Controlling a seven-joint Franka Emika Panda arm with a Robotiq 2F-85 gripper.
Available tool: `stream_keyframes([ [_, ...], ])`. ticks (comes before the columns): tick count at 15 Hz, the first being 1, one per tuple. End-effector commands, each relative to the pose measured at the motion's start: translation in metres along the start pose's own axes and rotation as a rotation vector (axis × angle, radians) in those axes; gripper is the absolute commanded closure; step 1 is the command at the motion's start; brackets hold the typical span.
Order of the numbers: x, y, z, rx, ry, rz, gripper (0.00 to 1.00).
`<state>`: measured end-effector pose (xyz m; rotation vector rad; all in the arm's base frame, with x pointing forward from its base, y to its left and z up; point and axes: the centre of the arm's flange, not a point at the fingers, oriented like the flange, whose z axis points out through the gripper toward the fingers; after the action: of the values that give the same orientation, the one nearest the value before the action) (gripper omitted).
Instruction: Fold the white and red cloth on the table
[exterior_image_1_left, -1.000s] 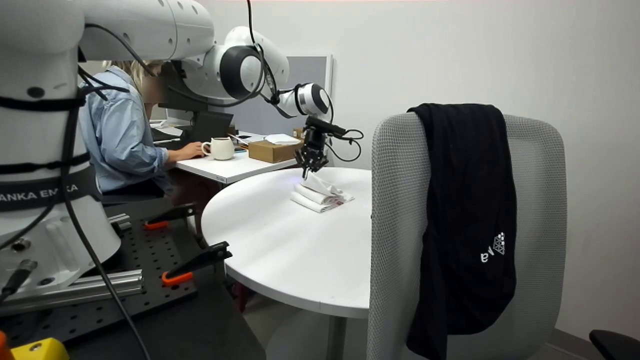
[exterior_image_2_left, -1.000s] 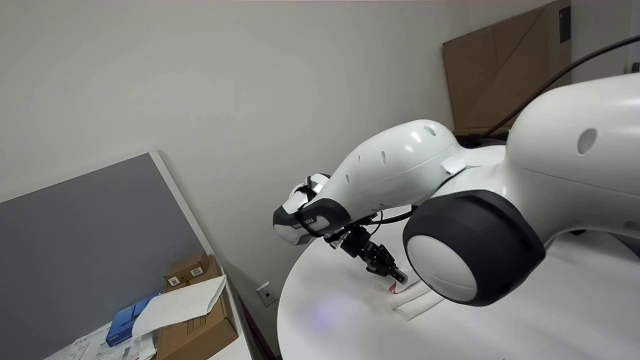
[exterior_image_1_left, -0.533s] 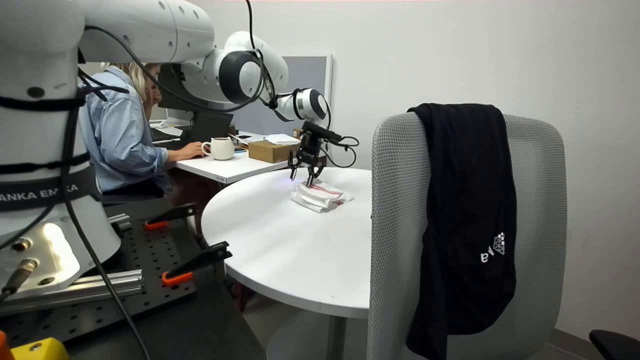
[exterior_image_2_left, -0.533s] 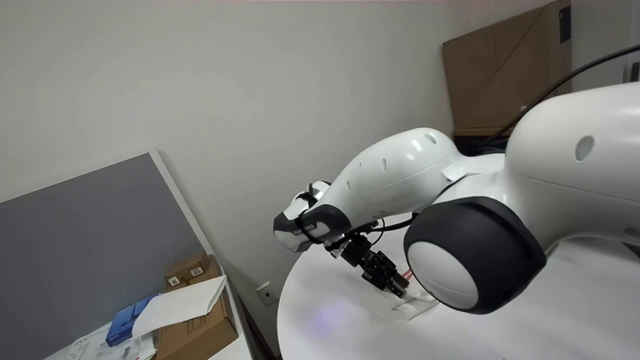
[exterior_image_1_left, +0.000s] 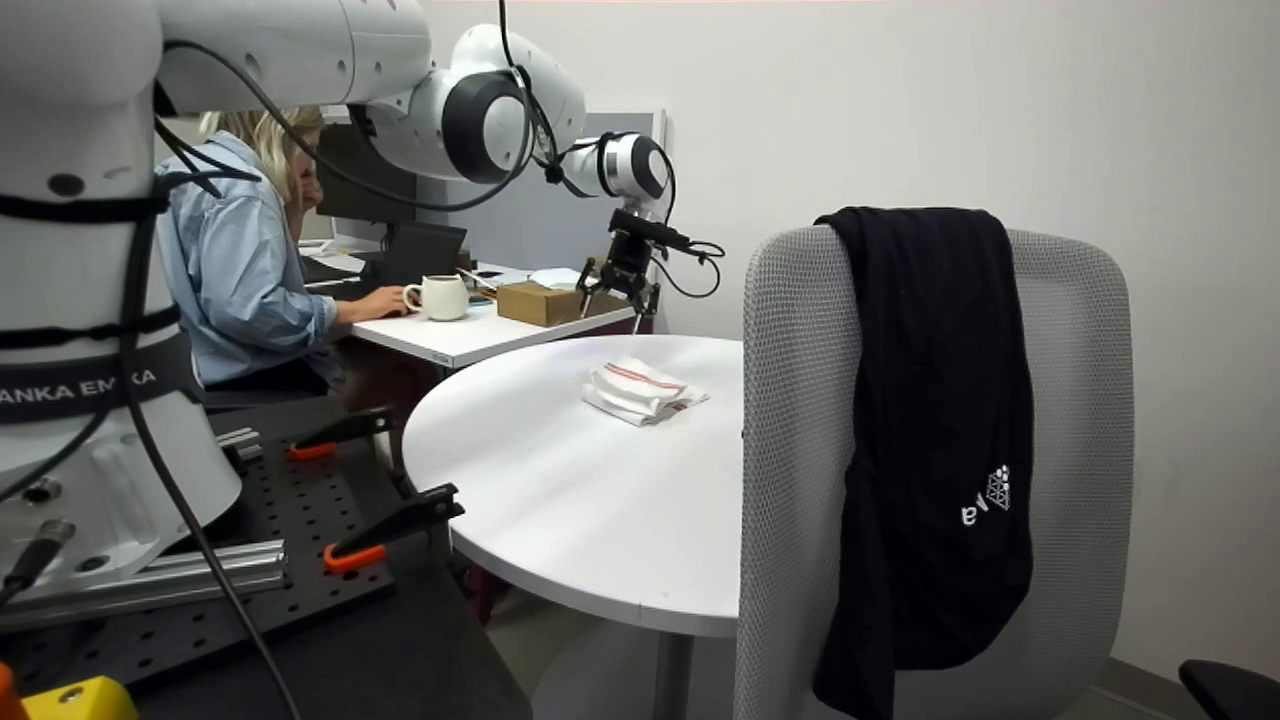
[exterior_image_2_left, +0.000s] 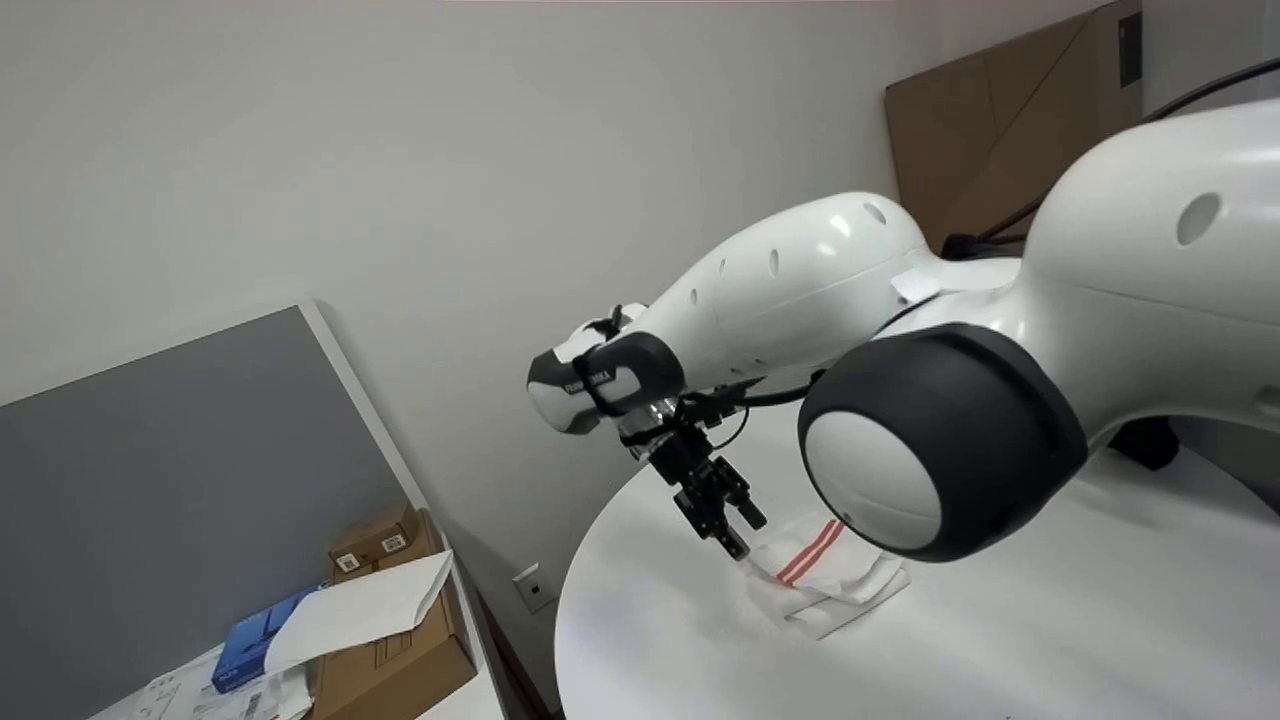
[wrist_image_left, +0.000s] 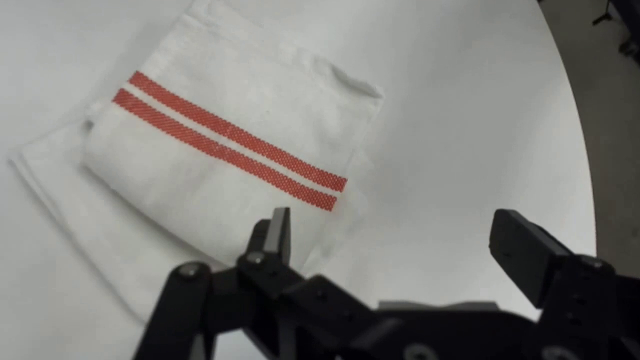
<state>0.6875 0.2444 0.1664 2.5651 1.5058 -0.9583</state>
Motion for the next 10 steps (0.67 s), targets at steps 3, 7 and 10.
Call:
stream_keyframes([
  [3,-0.09,-0.04,-0.043,-0.033,0.217,0.201,0.0],
  [7,-0.113,-0.036,-0.075,-0.114,0.343,0.363,0.0],
  [10,-0.115,-0.031,-0.089,-0.163,0.405,0.42,0.0],
])
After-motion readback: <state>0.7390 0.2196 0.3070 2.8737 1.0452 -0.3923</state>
